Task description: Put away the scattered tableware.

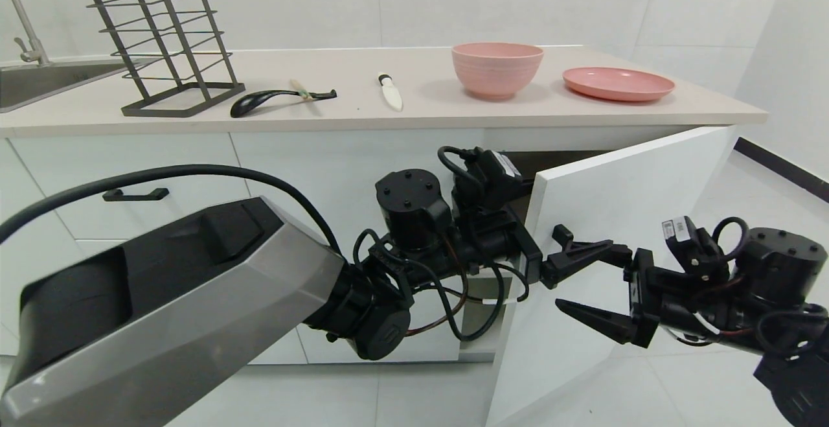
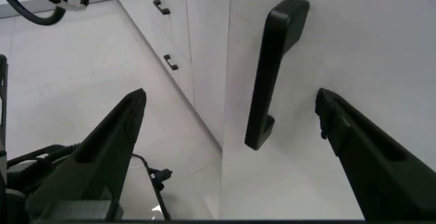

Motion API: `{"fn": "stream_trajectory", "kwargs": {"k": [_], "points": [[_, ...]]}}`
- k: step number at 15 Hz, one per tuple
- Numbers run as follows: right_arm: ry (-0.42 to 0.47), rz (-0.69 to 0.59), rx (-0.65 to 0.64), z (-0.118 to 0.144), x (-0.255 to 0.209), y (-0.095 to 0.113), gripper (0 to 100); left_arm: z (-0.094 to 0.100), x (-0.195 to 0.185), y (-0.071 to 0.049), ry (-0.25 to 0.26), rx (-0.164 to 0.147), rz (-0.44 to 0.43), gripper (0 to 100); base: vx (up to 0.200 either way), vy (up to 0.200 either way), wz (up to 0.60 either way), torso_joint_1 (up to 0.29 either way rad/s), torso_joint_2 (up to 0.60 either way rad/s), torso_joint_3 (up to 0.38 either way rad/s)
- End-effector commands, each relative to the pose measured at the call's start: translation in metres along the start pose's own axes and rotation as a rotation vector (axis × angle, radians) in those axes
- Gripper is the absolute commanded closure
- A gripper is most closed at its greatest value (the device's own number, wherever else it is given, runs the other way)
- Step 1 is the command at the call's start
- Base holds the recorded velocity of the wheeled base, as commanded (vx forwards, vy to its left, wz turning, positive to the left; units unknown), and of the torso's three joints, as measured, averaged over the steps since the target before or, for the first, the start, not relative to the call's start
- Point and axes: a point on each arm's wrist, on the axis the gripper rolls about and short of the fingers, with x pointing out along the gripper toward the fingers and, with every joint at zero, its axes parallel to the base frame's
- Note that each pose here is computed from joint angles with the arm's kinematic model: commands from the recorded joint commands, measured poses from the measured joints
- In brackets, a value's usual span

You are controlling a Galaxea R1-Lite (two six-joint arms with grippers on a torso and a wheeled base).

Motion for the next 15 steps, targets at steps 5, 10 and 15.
{"fn": "stream_trajectory", "kwargs": {"k": [5, 10, 15], "points": [[-0.104, -0.104, -0.146, 0.049, -0.059, 0.063, 0, -0.001, 0.000, -0.003, 0.005, -0.031, 0.049, 0, 0.000, 0.000, 0.00, 0.000, 0.00, 0.000], [-0.270, -0.129, -0.379, 0.091, -0.088, 0.100, 0, -0.012, -0.002, -0.015, 0.043, -0.059, 0.032, 0, 0.000, 0.000, 0.00, 0.000, 0.00, 0.000], [-0.357, -0.222, -0.529, 0.125, -0.097, 0.092, 0, -0.016, -0.002, -0.032, 0.030, -0.061, -0.001, 0, 0.000, 0.000, 0.00, 0.000, 0.00, 0.000]]}}
